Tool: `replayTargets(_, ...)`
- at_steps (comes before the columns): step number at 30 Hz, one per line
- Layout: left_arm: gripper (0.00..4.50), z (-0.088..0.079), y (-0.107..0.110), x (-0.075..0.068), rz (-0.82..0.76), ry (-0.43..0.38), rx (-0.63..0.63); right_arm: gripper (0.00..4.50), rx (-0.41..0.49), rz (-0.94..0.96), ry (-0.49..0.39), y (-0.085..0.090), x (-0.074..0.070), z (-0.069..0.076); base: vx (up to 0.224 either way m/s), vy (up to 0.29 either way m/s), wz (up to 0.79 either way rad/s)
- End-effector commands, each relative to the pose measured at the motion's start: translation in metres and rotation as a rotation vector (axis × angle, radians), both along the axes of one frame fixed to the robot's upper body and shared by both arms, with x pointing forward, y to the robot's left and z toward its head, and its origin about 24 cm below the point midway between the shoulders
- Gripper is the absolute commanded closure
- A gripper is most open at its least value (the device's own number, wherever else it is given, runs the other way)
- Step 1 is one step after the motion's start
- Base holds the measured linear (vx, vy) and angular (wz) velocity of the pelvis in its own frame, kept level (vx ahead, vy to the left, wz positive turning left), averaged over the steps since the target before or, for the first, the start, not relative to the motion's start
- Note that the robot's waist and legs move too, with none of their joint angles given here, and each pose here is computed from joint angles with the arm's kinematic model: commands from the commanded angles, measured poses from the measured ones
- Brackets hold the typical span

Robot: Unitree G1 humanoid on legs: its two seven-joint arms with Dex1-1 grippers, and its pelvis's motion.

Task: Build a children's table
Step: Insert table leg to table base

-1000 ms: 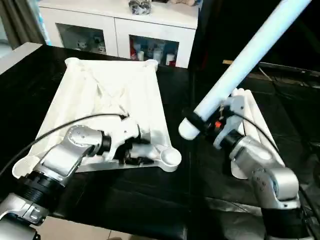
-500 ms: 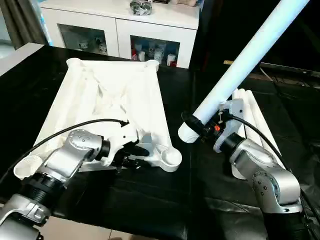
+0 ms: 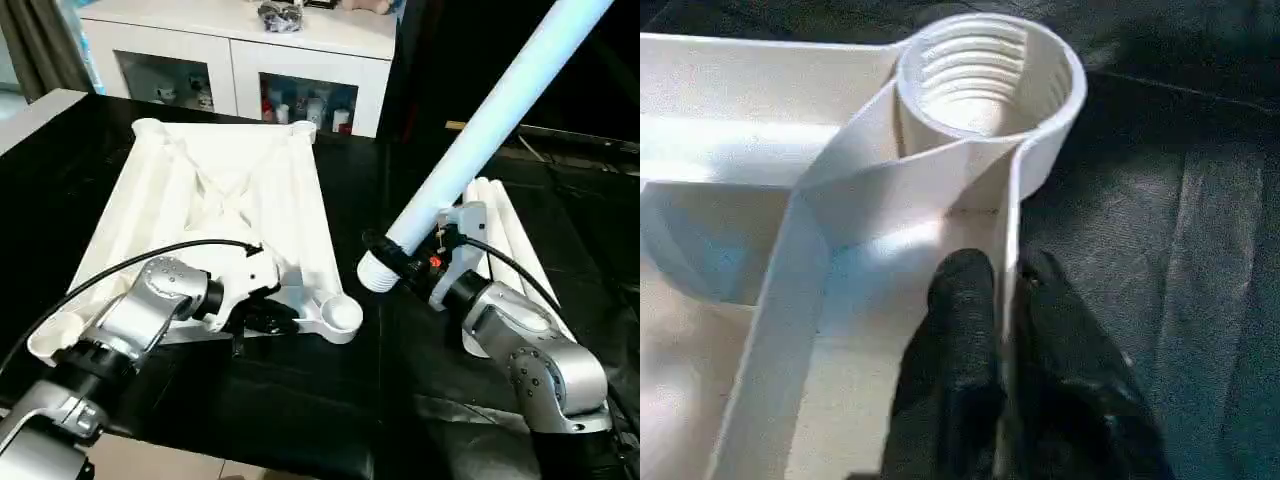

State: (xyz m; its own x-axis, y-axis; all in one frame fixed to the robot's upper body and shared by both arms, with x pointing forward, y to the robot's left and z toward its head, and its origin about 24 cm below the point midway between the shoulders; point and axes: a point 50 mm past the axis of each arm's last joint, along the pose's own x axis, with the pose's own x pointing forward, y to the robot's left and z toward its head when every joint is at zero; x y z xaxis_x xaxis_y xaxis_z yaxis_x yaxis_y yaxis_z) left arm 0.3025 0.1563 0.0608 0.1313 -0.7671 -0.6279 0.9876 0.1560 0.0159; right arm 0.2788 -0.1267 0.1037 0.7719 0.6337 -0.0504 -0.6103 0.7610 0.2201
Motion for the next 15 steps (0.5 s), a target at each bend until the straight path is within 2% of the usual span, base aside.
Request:
replayTargets(1,4.48,-0.003,0.007,0.003,0.0,-0.018,0.075,2.58,-0.015,0.028,-0.01,0.002,-0.003,0.003,0.0,0.0,0.0)
replayTargets(7,4.5,0.0,0.006,0.006,0.009,-0.027,0.053,2.58,-0.014,0.116,0.008,0.011,-0.005,0.004,0.0,0.0,0.0)
replayTargets(15,4.5,0.001,0.006,0.011,0.01,-0.036,0.028,2.58,-0.095,0.224,0.028,0.028,0.0,-0.006,0.0,0.0,0.0)
